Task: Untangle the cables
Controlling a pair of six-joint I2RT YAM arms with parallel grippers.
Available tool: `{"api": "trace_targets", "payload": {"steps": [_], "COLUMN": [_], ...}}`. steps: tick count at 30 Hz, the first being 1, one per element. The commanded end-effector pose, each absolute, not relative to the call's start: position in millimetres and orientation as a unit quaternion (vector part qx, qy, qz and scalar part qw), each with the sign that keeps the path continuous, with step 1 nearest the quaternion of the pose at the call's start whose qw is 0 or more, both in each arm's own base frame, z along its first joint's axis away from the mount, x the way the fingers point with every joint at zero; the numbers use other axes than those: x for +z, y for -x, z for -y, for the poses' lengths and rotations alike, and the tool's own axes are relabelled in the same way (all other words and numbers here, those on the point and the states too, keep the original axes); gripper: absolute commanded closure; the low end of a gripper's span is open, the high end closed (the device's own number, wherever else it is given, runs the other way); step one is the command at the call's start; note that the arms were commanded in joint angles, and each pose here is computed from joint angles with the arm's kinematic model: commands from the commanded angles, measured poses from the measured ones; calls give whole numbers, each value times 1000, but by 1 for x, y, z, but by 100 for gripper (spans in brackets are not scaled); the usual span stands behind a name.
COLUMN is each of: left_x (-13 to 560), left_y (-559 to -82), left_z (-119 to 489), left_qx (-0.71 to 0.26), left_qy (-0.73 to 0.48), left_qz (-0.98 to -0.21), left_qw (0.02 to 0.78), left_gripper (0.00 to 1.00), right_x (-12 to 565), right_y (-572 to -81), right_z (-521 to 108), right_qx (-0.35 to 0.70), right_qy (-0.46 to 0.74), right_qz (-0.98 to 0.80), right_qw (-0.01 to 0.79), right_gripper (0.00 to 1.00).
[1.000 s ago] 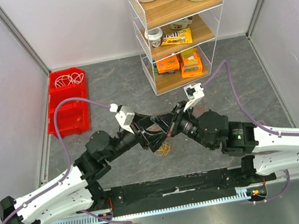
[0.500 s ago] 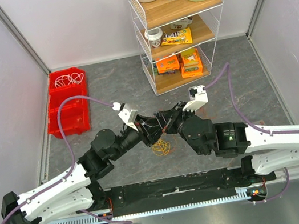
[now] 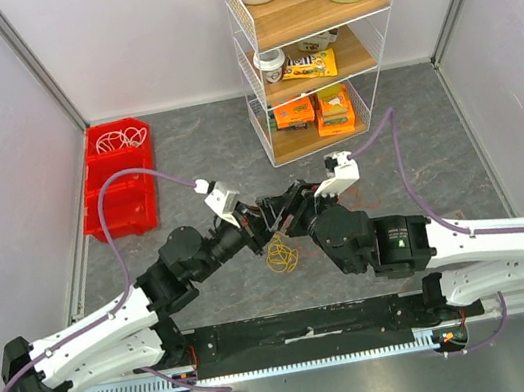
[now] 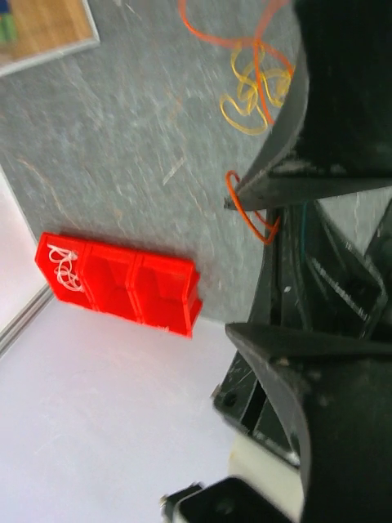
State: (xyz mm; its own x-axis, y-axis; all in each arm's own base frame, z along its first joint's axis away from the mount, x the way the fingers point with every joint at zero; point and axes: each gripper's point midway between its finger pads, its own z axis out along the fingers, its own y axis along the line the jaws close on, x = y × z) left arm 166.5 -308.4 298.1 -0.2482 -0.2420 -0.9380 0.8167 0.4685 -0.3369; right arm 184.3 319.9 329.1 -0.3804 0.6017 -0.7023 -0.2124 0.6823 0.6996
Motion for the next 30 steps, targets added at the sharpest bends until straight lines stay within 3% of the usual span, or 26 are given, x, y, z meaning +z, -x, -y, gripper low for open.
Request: {"api": "trace_targets", "payload": {"steps": [1, 4, 12, 16, 23, 27, 30], "left_x": [334, 324, 287, 315, 339, 332, 311], "left_y": [-173, -179, -248, -299, -387, -427, -450], "left_z": [295, 287, 226, 164, 55, -3, -38], "left_qx": [-473, -452, -330, -304, -167, -94, -103], "left_qy": [-184, -172, -80, 19, 233, 317, 390], "left_qz": [-601, -624, -740, -722, -702, -693, -698], "left_qw": [617, 614, 581, 621, 652, 640, 591], "left_gripper": [98, 98, 98, 98, 98, 98, 98], "right_x": [348, 365, 303, 273, 276, 289, 293], "right_y": [-181, -175, -158, -152, -151, -154, -156], "right_z": [-311, -285, -191, -158, -133, -131, -130], "right_qx": [349, 327, 257, 277, 311, 292, 278], "right_qy": [-62, 7, 75, 21, -26, -16, -11], "right_qz": [-738, -727, -756, -768, -749, -748, -748], "right_qw": [575, 604, 598, 577, 584, 596, 603], "right_gripper": [20, 2, 2, 2, 2, 2, 2]}}
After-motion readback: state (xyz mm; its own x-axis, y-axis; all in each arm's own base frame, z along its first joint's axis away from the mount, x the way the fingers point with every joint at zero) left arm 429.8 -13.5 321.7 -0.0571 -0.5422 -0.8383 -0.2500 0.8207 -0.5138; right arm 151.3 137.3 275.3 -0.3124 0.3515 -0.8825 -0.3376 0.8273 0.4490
